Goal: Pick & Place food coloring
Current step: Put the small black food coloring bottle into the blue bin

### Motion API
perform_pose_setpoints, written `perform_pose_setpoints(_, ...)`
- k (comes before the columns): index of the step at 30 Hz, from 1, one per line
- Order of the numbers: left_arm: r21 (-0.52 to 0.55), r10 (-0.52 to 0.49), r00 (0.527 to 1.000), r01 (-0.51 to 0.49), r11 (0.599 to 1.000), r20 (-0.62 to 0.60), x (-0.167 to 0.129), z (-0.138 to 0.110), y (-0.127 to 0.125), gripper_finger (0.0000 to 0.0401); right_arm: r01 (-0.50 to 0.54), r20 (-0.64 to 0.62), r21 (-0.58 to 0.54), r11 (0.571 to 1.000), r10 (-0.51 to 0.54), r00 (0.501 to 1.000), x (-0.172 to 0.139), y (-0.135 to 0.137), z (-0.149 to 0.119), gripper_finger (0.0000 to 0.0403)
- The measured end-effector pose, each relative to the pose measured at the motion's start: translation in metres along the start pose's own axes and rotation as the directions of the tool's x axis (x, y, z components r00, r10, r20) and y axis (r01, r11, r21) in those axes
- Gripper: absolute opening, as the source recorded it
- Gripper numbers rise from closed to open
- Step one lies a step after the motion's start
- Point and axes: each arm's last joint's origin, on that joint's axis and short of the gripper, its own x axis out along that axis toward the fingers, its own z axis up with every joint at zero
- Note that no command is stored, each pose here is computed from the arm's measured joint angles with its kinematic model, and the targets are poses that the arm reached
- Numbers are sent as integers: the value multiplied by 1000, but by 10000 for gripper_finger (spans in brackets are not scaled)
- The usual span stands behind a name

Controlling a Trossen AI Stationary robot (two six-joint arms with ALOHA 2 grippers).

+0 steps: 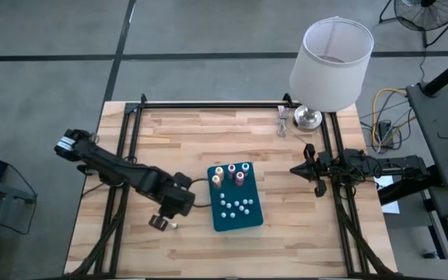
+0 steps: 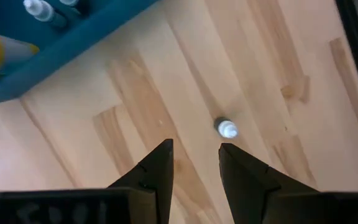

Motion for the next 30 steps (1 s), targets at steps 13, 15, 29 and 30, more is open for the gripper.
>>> perform_pose_setpoints(13, -19, -27, 999, 28, 999, 47, 12, -23, -19, 101, 0, -1, 0, 1000, 0, 1000, 0, 0, 0, 9)
perform_pose_setpoints(15, -35, -28, 998, 30, 999, 63, 15, -22, -19, 101, 0, 0, 0, 1000, 0, 1000, 0, 0, 0, 9)
perform_pose_setpoints(29, -70, -57, 988, 68, 995, 142, 35, -20, -20, 102, 0, 0, 0, 1000, 0, 1000, 0, 0, 0, 8)
perform_pose_setpoints(30, -70, -58, 988, 68, 995, 141, 35, -20, -20, 104, 0, 0, 0, 1000, 0, 1000, 0, 0, 0, 9)
